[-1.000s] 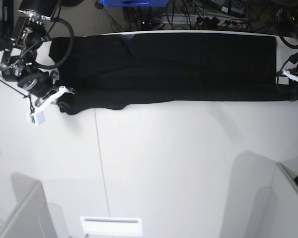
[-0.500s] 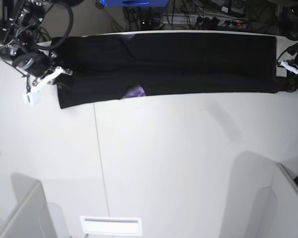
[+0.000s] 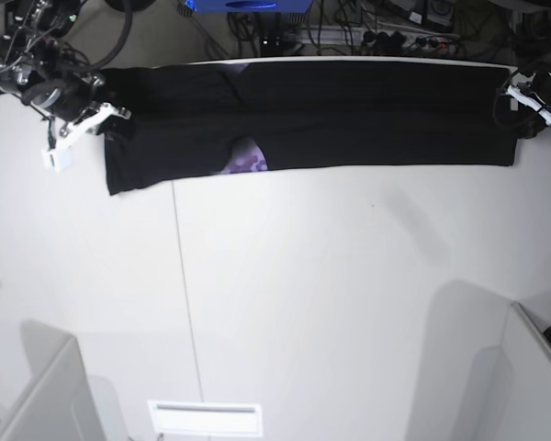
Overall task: Fold the T-shirt properly
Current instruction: 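Lay the folded hem down along the collar edge and release, then move both grippers to the ends of the folded strip, then grasp both ends of the black strip with both grippers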
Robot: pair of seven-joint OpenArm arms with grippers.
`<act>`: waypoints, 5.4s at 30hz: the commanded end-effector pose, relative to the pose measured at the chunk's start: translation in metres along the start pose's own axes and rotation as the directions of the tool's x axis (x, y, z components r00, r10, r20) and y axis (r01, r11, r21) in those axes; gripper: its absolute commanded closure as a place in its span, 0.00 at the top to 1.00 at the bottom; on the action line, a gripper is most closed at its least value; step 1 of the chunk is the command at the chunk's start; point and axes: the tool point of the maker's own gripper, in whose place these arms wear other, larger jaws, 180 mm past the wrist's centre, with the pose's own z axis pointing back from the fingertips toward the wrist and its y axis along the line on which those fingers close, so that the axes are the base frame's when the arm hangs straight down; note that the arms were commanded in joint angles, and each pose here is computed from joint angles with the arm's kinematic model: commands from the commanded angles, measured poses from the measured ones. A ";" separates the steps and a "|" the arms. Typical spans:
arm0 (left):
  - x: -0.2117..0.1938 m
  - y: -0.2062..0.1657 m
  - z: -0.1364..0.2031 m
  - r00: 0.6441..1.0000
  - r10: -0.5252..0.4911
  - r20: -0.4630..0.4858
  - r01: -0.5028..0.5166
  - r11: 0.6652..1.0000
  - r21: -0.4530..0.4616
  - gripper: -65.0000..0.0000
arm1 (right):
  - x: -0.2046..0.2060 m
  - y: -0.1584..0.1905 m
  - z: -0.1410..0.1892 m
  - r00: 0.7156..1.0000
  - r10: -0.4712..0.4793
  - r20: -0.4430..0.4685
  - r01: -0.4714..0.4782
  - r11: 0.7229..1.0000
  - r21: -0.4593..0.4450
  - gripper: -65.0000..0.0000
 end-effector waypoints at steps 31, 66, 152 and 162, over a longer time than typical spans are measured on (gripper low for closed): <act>-0.012 0.007 0.002 0.991 -0.126 -0.049 0.129 0.990 0.063 0.00 | -0.032 -0.006 0.007 0.998 -0.064 -0.029 0.064 0.998 -0.016 0.31; -0.058 -0.012 -0.045 0.977 0.208 -0.039 -0.204 0.975 0.090 0.00 | -0.032 -0.038 -0.062 0.985 0.145 -0.098 -0.162 0.967 -0.197 0.00; 0.070 -0.010 -0.139 0.954 0.288 0.079 -0.281 0.956 -0.087 0.76 | 0.087 0.017 -0.062 0.939 0.311 0.146 -0.277 0.937 -0.212 0.00; 0.039 -0.021 -0.153 0.948 0.319 -0.012 -0.318 0.943 -0.101 0.46 | 0.082 0.015 -0.063 0.941 0.308 0.137 -0.276 0.938 -0.212 0.00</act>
